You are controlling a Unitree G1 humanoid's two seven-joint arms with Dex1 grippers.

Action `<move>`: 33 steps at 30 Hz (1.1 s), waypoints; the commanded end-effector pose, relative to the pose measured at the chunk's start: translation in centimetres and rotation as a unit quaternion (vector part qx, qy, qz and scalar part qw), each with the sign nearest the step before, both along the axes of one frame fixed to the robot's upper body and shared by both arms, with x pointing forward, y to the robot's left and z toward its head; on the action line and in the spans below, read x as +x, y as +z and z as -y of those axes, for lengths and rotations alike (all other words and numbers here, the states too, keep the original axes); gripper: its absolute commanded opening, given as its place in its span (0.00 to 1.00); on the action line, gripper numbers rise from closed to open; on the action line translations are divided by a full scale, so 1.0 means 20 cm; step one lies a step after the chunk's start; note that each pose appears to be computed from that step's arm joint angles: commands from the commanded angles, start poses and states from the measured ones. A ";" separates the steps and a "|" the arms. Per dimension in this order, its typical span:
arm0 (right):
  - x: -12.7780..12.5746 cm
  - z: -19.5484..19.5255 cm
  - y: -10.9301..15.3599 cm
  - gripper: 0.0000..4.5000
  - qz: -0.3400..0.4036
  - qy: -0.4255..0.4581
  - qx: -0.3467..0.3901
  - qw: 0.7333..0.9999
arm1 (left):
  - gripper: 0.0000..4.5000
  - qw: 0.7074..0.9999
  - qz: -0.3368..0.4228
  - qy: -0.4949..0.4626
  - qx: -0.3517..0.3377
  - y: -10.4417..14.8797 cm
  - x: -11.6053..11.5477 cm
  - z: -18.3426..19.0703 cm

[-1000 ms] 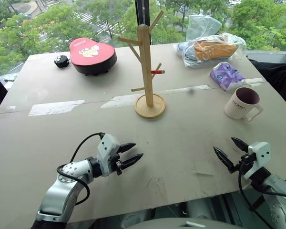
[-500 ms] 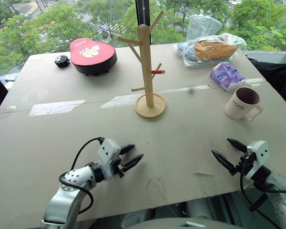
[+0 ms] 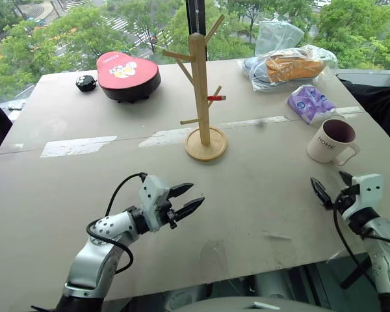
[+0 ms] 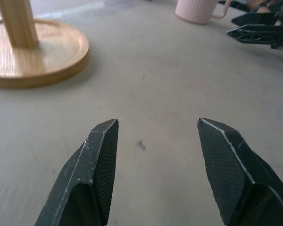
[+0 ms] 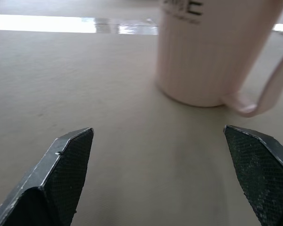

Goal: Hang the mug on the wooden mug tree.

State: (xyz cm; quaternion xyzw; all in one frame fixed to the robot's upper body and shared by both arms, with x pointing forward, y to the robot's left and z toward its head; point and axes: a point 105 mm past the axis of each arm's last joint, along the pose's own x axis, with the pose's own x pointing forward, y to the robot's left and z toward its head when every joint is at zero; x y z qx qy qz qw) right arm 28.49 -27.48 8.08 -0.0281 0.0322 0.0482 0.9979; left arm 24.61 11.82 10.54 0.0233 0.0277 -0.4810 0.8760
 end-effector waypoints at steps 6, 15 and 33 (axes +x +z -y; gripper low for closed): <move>0.11 0.15 0.14 1.00 0.051 -0.062 0.014 0.997 | 0.60 0.995 0.072 -0.075 0.003 0.21 0.01 0.18; 0.18 0.19 0.14 1.00 0.056 -0.048 0.030 0.997 | 0.60 0.993 0.084 -0.078 0.010 0.23 0.03 0.20; 0.27 0.18 0.20 0.01 0.072 0.042 0.014 0.996 | 0.61 0.995 0.082 -0.051 0.010 0.21 0.06 0.14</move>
